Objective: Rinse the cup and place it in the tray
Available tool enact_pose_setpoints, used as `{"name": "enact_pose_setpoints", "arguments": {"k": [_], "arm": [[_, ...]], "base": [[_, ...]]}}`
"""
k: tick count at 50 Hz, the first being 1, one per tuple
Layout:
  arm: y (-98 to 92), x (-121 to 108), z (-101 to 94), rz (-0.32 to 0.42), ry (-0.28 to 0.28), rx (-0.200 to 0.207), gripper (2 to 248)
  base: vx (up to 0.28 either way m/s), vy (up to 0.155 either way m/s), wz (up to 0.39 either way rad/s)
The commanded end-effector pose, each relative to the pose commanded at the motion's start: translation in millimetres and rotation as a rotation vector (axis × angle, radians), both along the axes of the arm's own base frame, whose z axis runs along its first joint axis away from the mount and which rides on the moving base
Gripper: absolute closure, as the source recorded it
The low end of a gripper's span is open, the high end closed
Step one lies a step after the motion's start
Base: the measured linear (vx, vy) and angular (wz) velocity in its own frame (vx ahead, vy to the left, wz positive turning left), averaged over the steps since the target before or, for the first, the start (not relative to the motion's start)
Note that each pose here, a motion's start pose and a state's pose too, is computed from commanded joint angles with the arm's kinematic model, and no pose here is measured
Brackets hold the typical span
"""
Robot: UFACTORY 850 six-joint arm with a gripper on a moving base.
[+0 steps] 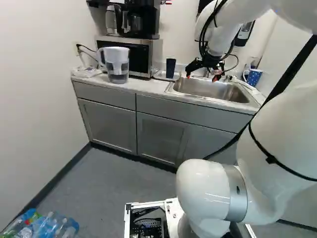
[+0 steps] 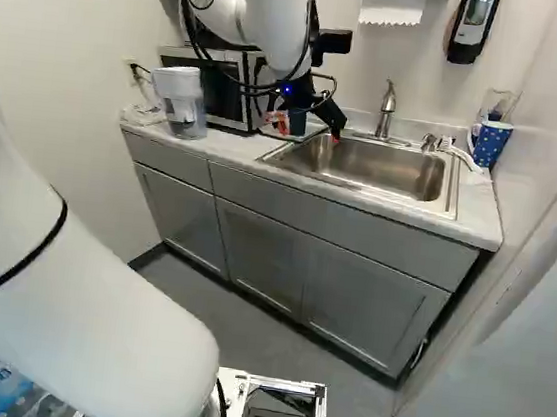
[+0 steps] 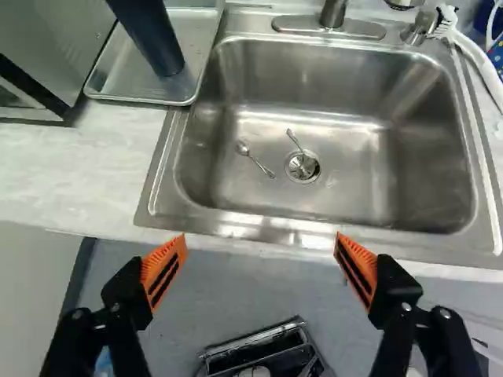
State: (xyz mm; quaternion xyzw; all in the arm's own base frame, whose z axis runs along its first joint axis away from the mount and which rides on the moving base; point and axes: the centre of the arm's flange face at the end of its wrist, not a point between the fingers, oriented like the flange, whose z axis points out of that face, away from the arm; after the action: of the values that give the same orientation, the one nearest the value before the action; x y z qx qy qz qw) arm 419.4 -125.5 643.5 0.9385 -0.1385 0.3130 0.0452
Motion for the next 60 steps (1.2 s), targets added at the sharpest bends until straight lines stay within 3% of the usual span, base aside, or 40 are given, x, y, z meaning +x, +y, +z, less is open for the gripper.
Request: {"name": "enact_pose_setpoints", "arguments": {"k": [27, 60], "arm": [[0.0, 0.0, 0.0, 0.000, 0.000, 0.000, 3], [0.0, 0.0, 0.0, 0.000, 0.000, 0.000, 3]], "base": [[-0.102, 0.147, -0.022], [-0.021, 0.006, -0.012]]}}
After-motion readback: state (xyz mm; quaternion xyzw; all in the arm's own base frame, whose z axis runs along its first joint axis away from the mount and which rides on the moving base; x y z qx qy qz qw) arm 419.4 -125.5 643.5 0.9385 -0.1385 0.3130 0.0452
